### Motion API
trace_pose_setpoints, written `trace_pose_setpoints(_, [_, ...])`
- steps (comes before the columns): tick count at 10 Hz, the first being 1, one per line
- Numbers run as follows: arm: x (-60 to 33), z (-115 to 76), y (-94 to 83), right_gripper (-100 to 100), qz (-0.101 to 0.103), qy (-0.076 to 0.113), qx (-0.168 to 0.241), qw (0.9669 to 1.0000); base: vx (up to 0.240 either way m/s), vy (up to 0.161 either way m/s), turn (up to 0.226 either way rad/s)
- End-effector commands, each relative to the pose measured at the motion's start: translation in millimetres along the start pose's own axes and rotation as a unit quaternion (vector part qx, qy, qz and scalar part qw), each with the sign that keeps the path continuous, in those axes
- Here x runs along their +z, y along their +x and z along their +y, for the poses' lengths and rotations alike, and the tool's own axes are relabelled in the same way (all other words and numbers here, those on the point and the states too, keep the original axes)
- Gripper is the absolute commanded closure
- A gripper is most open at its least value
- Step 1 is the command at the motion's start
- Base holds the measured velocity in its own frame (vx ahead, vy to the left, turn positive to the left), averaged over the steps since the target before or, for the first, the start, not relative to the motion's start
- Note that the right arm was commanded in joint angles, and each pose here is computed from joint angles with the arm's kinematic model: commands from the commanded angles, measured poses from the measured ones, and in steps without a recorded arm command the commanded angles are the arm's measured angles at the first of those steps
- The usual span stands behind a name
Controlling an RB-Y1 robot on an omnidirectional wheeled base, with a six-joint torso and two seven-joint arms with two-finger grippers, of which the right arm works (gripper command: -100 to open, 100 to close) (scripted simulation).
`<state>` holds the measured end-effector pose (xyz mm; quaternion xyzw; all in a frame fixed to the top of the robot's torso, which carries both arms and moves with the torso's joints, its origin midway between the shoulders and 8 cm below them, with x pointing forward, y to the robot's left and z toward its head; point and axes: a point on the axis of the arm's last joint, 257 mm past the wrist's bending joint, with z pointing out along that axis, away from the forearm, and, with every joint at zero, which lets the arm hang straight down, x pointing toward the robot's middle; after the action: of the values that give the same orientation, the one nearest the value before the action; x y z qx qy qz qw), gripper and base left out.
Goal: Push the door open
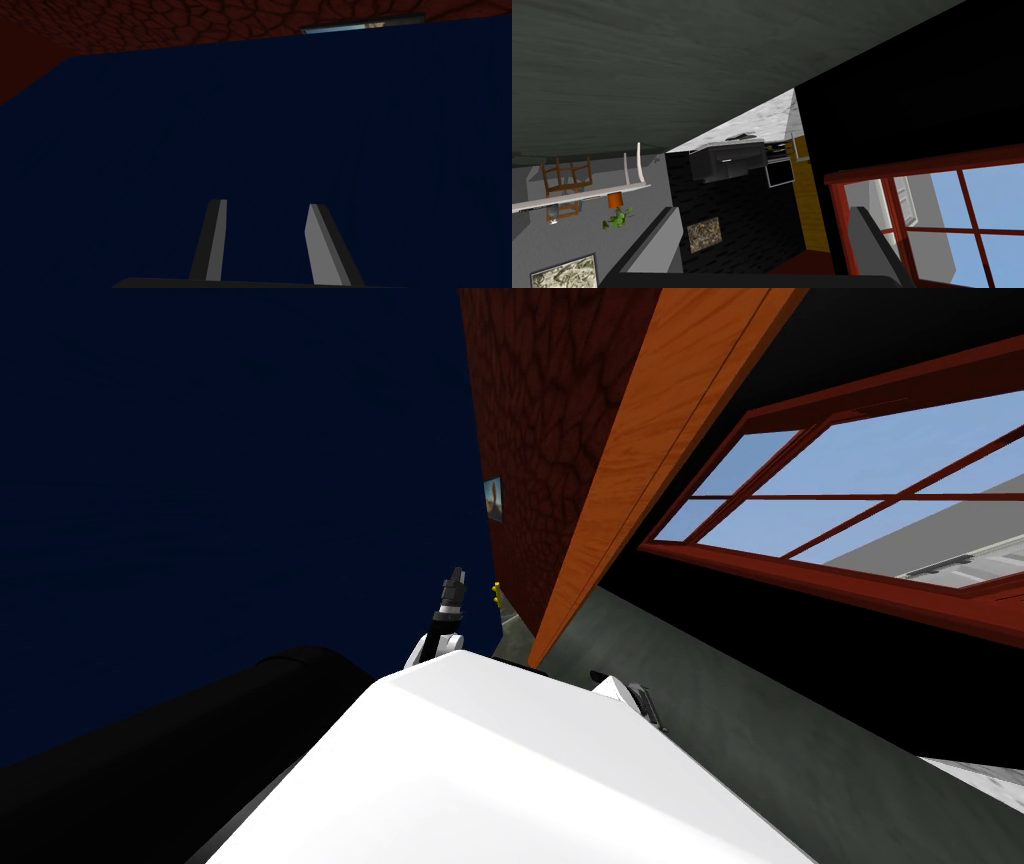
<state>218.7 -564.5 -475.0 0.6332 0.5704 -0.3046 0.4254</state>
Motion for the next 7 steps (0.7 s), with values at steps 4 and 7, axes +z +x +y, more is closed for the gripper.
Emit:
trace_pose_setpoints(4, [2.0, -4.6, -3.2, -100, -0.006, 0.001, -0.001, 1.0000, 0.008, 0.021, -0.047])
trace_pose_setpoints(7, [3.4, -7.8, -5.3, -100, -0.010, 0.002, -0.002, 0.9999, 0.016, 0.054, -0.085])
